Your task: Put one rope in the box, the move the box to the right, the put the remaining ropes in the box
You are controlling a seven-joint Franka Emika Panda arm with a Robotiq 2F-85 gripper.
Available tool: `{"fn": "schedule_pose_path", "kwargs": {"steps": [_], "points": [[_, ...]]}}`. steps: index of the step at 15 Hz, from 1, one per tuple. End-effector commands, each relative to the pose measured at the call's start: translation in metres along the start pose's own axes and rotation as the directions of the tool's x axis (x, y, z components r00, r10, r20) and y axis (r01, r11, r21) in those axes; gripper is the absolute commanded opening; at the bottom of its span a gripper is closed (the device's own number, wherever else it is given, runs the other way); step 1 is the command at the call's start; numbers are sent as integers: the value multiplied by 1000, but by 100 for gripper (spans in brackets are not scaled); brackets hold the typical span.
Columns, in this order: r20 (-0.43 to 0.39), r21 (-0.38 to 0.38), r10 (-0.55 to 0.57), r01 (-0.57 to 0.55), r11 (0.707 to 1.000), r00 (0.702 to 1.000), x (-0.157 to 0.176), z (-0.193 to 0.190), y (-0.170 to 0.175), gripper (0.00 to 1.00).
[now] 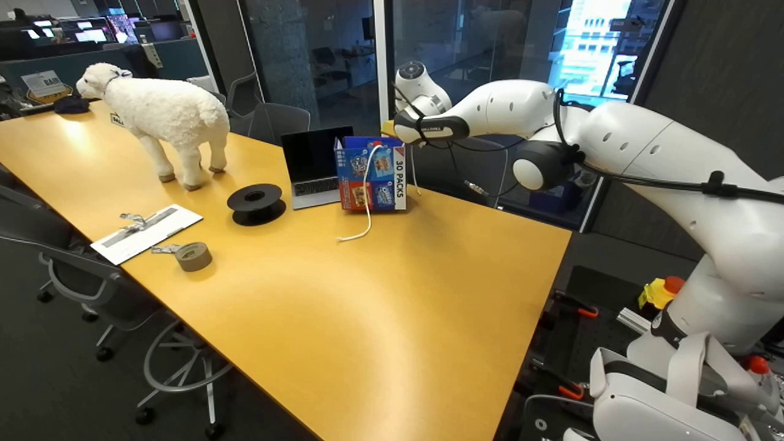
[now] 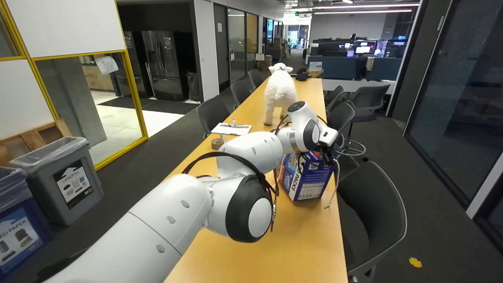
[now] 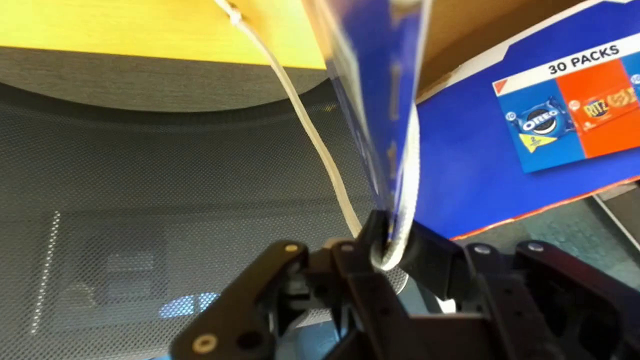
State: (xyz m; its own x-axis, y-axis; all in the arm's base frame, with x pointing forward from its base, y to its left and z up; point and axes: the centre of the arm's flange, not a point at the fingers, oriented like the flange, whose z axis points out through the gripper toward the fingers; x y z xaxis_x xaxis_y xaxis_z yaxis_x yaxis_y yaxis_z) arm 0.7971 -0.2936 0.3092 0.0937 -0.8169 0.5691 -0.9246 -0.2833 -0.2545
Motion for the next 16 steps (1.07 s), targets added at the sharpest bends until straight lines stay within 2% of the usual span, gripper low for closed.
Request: {"fn": "schedule_pose_path", "kwargs": {"steps": [1,3,6,9,11,12,13,16], "points": [[160,76,-79,68,995,984,-3,-76,-8,7],[233,116,-146,121,986,962,-10,-97,-8,7],[347,156,-252,209,965,903,-16,-147,-17,7],[445,172,-359,315,933,820,-29,-195,-17,7],[492,184,-431,394,901,756,-30,-221,-12,5],[478,168,-445,418,893,758,-23,-235,-9,5],[478,190,-466,431,882,744,-22,-247,-7,5],[384,168,-458,427,889,802,7,-259,-29,6]]}}
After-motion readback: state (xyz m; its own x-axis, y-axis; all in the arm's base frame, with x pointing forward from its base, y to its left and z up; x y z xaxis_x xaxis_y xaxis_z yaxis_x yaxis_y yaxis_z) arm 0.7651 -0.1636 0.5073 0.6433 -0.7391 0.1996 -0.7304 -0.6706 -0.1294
